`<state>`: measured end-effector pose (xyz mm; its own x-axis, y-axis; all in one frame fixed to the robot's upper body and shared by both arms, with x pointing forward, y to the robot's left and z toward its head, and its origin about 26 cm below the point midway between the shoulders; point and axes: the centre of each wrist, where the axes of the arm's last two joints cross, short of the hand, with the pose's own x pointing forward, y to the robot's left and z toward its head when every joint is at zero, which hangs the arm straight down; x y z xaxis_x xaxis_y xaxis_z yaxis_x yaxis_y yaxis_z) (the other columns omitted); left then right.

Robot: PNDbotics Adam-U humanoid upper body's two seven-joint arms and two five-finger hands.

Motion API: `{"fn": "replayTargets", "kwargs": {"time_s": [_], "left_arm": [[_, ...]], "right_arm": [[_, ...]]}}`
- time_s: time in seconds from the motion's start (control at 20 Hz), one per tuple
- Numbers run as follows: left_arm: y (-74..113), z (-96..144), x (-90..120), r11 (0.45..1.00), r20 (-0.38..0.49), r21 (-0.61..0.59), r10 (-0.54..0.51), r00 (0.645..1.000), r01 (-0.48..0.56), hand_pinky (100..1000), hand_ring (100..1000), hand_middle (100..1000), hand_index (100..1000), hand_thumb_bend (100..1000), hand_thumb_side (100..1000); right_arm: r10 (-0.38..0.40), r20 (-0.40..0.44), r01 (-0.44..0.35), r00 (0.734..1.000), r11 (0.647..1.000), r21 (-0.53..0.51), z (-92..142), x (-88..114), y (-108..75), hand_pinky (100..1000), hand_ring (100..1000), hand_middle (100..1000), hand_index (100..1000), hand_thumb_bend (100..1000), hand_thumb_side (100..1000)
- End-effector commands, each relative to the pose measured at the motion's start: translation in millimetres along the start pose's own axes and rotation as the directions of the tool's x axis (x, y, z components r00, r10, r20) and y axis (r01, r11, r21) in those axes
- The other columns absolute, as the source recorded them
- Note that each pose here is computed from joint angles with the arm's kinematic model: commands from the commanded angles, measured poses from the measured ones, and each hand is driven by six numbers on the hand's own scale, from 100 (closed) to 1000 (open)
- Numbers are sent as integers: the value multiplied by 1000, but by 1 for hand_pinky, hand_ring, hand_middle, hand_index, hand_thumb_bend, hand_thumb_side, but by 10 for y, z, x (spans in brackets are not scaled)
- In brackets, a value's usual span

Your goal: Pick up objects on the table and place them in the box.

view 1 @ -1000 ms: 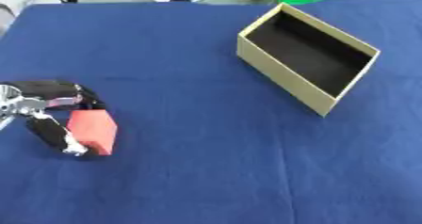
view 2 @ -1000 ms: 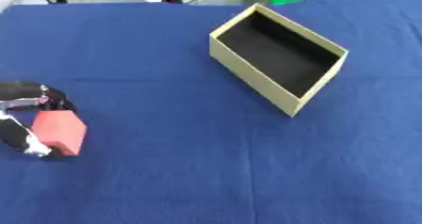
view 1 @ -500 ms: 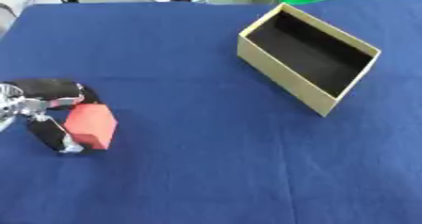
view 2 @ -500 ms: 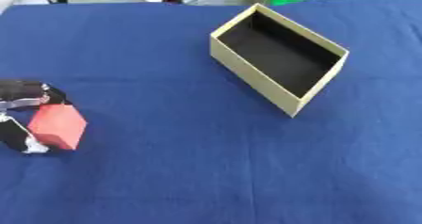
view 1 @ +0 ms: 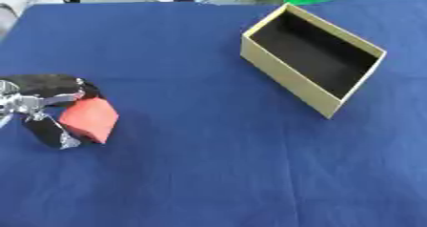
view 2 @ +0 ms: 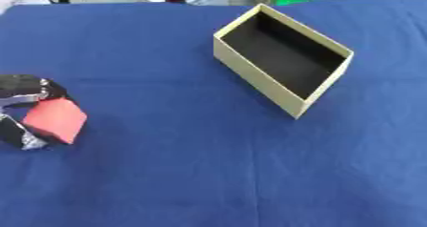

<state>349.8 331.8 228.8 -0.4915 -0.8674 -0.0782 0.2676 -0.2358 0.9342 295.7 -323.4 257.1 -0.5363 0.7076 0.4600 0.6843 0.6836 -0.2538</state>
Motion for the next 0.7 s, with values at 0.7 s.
{"fn": "replayTargets", "kwargs": {"time_s": [0.7], "left_arm": [[889,62,195,928,91,372,-41,995,4,538,576,587,755,166,100]], "right_arm": [[4,42,-4,999,1000,-14,-78,65,-58,793,781,779,811,100,939]]}}
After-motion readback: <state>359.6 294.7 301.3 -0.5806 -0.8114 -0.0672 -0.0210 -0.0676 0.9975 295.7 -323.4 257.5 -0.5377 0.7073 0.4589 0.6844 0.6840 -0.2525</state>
